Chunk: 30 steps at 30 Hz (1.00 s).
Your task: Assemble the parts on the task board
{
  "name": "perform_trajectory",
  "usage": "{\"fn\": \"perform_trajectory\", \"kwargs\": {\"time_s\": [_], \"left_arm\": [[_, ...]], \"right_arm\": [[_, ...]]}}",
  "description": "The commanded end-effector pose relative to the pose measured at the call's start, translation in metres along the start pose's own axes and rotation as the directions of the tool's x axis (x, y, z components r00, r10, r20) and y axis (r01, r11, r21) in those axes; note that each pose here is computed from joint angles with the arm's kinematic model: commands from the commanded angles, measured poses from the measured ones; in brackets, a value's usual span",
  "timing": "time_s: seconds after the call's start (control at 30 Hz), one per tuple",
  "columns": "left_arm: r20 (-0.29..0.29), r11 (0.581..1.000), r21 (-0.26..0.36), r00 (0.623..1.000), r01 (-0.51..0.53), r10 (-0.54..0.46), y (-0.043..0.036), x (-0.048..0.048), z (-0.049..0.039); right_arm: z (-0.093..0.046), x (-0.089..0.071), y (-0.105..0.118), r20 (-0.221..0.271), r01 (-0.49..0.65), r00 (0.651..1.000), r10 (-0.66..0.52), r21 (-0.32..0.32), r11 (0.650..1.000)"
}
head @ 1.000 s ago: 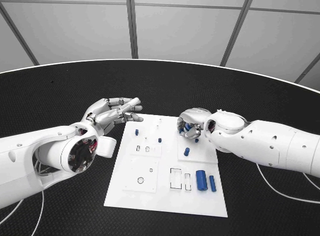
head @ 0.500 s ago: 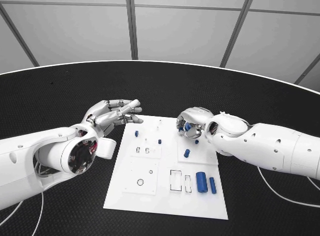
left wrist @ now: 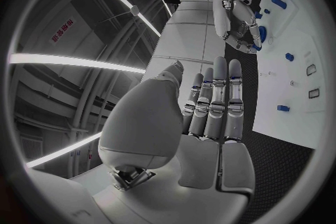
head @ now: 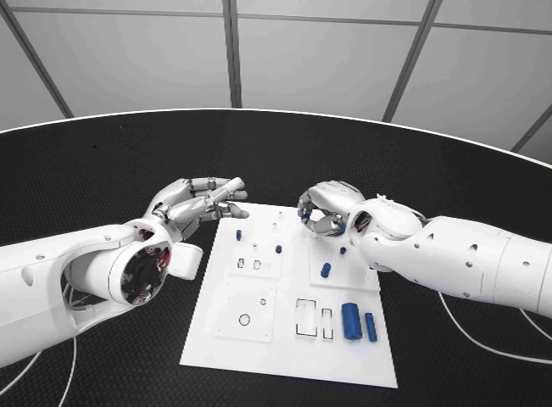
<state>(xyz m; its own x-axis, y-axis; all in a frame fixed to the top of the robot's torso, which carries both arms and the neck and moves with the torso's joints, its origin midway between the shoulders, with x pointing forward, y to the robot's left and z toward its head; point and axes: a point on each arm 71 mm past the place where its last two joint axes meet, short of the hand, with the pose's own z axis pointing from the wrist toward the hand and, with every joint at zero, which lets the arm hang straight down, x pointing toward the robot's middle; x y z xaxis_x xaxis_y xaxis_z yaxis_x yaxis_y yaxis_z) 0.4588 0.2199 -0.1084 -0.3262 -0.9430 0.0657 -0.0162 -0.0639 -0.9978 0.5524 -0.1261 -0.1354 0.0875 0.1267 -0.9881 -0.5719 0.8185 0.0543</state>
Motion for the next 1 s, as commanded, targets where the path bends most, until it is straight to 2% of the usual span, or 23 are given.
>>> {"fn": "perform_trajectory", "kwargs": {"time_s": [0.03, 0.53, 1.0], "left_arm": [[0.0, 1.0, 0.001, 1.0, 0.0, 0.0, -0.0006, 0.0, 0.0001], [-0.012, 1.0, 0.023, 1.0, -0.006, 0.006, -0.0116, 0.0038, 0.0025], [-0.023, 0.999, 0.034, 1.0, -0.008, 0.009, -0.0177, 0.0082, 0.0032]], "right_arm": [[0.004, -0.002, 0.003, 0.017, -0.002, 1.0, 0.002, -0.003, 1.0], [0.024, -0.015, 0.014, 0.092, 0.006, 0.996, -0.005, -0.018, 1.0], [0.032, -0.02, 0.021, 0.125, 0.011, 0.992, -0.006, -0.039, 0.999]]}}
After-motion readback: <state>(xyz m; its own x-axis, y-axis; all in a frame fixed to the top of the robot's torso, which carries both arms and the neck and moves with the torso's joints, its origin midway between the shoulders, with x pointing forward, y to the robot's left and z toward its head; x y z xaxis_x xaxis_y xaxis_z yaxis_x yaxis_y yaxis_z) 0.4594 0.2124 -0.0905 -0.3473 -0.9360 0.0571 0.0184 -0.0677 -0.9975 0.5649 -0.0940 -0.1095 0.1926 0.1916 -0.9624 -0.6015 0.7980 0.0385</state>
